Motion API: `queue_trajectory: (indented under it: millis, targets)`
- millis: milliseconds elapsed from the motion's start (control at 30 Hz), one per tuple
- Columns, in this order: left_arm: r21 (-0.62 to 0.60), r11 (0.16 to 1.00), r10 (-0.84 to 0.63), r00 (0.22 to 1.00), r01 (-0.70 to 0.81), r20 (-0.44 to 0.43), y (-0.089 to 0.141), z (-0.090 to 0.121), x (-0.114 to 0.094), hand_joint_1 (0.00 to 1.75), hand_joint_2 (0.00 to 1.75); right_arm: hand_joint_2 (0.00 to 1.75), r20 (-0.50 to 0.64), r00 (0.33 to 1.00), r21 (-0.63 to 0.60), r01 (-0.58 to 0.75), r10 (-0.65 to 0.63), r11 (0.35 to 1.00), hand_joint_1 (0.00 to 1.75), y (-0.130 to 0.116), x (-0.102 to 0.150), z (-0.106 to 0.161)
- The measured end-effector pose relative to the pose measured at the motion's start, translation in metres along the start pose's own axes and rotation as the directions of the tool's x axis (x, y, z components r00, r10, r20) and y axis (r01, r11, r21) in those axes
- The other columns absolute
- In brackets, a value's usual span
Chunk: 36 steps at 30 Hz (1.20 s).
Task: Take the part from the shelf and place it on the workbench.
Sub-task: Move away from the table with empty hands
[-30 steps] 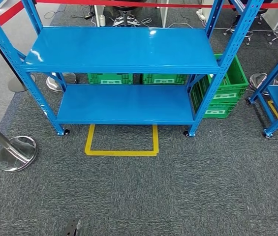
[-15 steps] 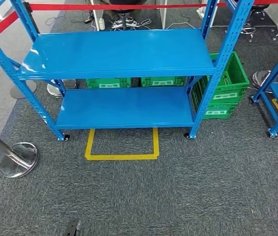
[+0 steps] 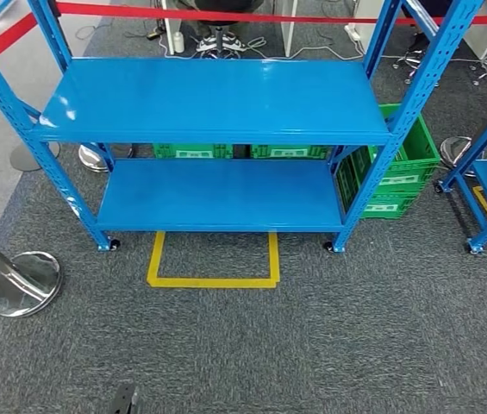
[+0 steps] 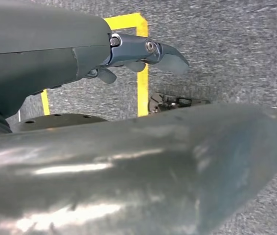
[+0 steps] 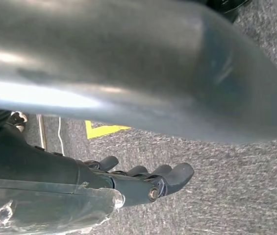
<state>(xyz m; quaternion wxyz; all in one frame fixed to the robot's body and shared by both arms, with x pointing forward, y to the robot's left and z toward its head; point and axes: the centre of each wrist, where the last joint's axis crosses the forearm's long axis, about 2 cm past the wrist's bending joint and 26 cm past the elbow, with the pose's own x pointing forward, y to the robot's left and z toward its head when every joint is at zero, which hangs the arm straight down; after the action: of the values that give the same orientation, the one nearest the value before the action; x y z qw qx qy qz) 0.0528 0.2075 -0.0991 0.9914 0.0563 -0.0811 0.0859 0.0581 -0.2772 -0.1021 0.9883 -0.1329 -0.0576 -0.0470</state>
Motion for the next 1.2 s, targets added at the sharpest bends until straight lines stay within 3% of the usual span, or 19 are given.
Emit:
queue_trajectory:
  millis: [1200]
  targets:
    - [-0.014,1.0,0.016,1.0,-0.016,-0.007,0.0016,0.0001,-0.0076,0.0,0.0,0.0,0.001,1.0,0.004,-0.005,0.005,1.0,0.0,0.0004,-0.006,-0.0002]
